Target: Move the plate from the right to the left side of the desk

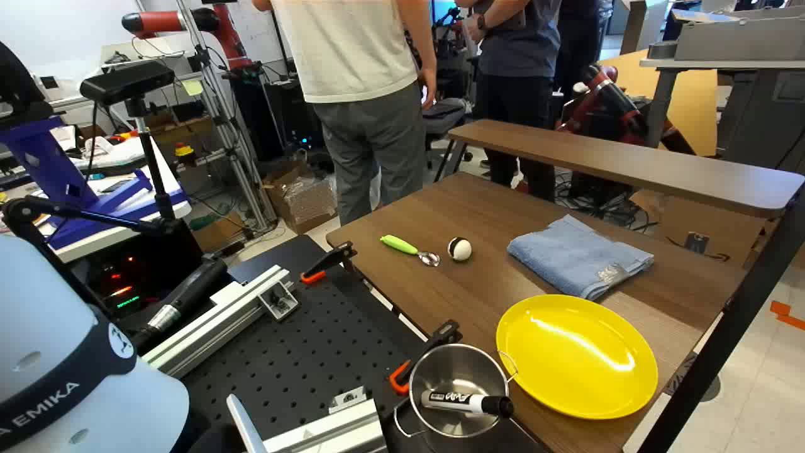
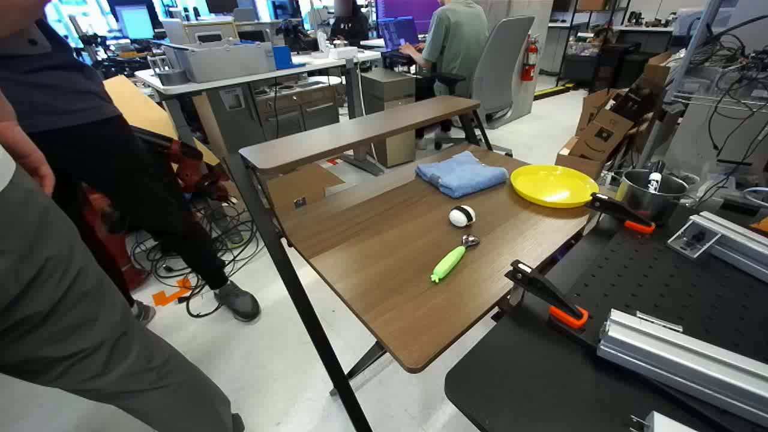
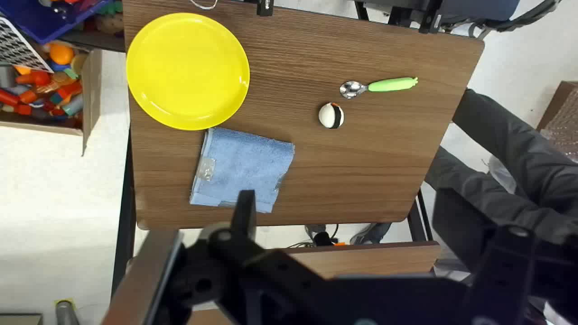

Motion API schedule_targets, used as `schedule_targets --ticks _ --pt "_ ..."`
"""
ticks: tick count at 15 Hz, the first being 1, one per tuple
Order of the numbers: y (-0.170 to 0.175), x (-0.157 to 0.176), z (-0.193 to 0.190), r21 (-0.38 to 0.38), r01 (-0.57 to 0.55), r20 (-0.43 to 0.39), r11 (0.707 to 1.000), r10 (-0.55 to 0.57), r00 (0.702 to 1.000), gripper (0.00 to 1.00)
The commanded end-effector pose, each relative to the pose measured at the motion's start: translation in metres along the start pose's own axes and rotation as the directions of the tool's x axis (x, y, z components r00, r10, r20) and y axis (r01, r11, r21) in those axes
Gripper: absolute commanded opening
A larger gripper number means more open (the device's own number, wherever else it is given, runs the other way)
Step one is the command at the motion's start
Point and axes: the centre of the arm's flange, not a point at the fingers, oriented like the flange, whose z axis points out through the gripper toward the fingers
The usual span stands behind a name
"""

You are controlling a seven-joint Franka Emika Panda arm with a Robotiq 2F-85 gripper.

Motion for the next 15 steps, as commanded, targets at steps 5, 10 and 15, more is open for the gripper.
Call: schedule_targets --ticks 5,10,15 --pt "0.0 0.0 0.0 0.0 0.0 0.0 1.0 0.0 1.0 1.0" --pt "0.027 0.011 0.023 -0.022 -0.021 -0.032 1.0 0.02 0.999 1.0" --pt "0.067 0.037 0.065 -0.044 -0.107 -0.045 0.993 0.105 0.993 1.0"
